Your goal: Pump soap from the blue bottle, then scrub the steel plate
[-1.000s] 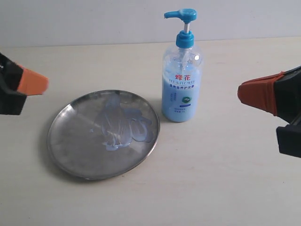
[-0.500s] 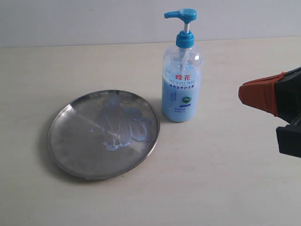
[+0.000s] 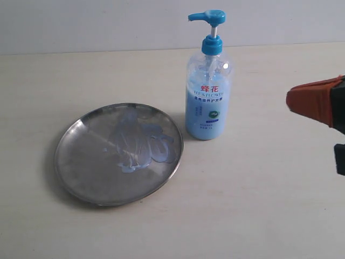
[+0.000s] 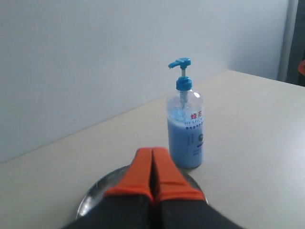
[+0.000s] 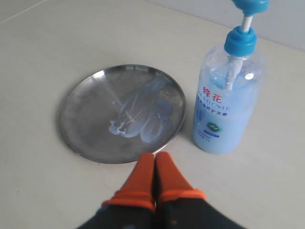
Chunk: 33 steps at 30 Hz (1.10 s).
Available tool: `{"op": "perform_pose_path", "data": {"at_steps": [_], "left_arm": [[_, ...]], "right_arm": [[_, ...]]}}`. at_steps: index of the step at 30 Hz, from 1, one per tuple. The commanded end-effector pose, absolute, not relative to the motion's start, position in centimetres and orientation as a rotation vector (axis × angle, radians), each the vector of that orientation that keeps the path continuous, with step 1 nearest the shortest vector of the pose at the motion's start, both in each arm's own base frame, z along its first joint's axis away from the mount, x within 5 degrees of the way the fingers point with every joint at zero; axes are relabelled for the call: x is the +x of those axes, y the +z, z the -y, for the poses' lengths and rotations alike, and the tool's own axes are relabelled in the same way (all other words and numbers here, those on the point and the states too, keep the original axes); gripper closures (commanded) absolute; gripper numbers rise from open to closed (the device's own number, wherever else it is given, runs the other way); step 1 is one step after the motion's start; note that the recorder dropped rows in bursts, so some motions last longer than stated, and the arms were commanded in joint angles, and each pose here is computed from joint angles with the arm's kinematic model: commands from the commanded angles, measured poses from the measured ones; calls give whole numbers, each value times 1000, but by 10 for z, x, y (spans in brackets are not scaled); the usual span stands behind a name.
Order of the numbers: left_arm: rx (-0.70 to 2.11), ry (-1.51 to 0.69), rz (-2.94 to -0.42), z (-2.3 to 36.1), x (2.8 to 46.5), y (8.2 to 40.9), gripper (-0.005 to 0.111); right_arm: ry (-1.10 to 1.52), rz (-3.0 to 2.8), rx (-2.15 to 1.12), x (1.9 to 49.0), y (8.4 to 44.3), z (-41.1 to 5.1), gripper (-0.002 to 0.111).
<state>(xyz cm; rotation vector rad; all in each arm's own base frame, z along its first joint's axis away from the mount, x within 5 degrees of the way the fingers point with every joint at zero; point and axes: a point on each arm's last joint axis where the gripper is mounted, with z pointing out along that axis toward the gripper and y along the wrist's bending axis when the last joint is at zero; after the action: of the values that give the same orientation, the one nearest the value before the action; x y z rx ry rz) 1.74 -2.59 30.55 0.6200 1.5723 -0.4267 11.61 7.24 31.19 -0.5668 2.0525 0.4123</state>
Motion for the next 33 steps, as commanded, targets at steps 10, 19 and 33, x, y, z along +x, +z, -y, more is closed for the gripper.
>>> {"op": "perform_pose_path", "data": {"at_steps": [10,19,33], "left_arm": [[359,-369,-1545,13,30,285,107],[369,-346,-1552,12,30,284,107],[382,-332,-1574,13,33,276,107]], "right_arm": [[374,-1758,-431,74,300,-41,108],[374,-1739,-427,75,301,-41,108],[383,-1741,-422,75,301,-41,108]]}}
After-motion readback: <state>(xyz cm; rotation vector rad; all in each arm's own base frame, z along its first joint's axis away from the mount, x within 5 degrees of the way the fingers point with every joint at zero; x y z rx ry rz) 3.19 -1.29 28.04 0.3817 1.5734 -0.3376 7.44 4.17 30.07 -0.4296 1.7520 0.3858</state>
